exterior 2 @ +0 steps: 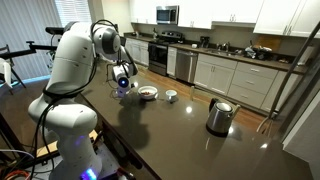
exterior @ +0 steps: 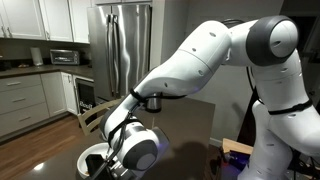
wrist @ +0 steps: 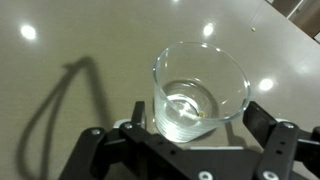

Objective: Pick up the small glass cup and pour its contents in the white bowl. Put the small glass cup back on the table.

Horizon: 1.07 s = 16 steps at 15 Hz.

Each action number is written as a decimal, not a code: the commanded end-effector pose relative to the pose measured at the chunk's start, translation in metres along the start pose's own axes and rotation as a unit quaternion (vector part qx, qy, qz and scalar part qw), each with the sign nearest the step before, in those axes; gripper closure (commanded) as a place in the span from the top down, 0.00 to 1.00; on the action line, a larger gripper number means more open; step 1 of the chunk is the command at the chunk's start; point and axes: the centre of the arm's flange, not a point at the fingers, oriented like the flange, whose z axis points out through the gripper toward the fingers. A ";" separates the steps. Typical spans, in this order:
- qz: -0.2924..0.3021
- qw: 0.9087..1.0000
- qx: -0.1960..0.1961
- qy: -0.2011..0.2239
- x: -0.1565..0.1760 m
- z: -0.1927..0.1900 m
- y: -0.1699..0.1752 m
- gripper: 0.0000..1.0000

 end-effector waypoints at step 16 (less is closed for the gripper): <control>-0.182 0.969 -0.017 0.164 -0.080 -0.082 -0.047 1.00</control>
